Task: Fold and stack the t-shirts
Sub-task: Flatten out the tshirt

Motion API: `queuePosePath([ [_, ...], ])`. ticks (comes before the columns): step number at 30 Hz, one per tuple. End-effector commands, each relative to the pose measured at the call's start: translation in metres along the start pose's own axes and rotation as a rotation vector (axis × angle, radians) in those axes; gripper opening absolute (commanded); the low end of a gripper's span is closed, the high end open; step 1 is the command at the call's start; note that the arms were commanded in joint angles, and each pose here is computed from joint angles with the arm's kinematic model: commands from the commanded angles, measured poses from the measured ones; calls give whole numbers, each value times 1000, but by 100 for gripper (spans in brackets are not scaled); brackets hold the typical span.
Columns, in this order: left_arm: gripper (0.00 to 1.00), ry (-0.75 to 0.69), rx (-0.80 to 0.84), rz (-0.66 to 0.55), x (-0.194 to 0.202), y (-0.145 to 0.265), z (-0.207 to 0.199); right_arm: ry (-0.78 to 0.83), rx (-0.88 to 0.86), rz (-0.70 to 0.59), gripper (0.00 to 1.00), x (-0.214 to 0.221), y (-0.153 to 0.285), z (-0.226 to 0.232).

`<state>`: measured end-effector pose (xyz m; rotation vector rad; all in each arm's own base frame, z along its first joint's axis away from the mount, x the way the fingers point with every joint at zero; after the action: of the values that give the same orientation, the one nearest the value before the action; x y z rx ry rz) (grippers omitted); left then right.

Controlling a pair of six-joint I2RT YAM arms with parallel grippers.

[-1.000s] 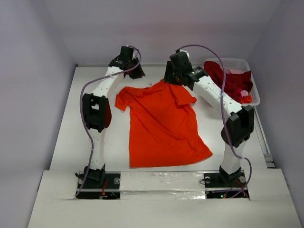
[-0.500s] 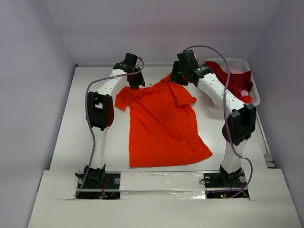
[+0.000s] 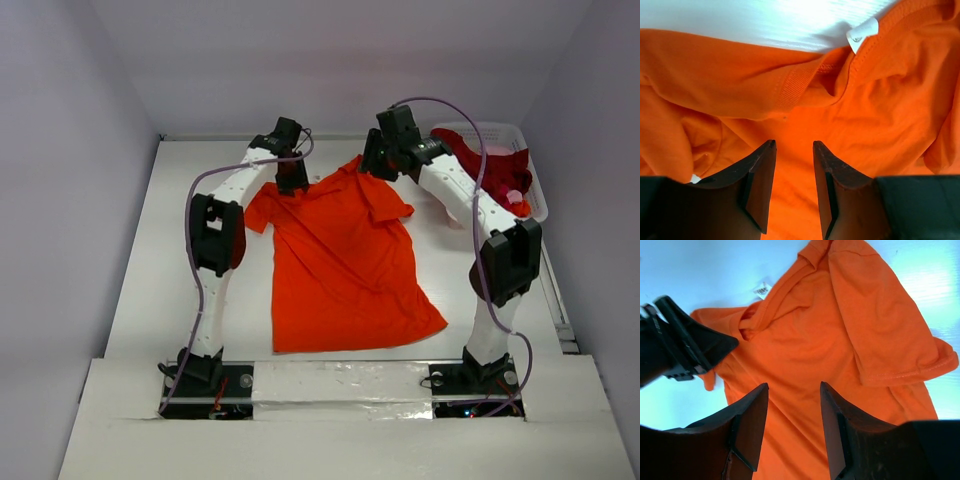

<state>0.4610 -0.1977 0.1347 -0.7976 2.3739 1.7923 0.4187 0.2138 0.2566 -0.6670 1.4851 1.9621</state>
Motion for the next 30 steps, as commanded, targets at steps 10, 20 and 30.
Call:
queuePosePath([
  [10, 34, -58, -165, -30, -1, -19, 16, -44, -70, -91, 51, -25, 28, 4],
  [20, 34, -85, -174, -74, -2, -17, 10, -56, -90, -91, 51, -27, 26, 4],
  [30, 34, -98, -136, -131, -7, -1, -5, -66, -111, -83, 51, -24, 23, 6],
])
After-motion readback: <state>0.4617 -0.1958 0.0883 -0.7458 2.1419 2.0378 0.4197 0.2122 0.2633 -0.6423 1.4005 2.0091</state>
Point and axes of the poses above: each gripper's point midway between its finger pads, its own y axis back along the fingers, its own z axis along the line the jaws close on, x = y × z, the point moved 6 cm from there along y, back along the fingers, and after that the axes turned 9 degrees about y, right-handed, at the moved point
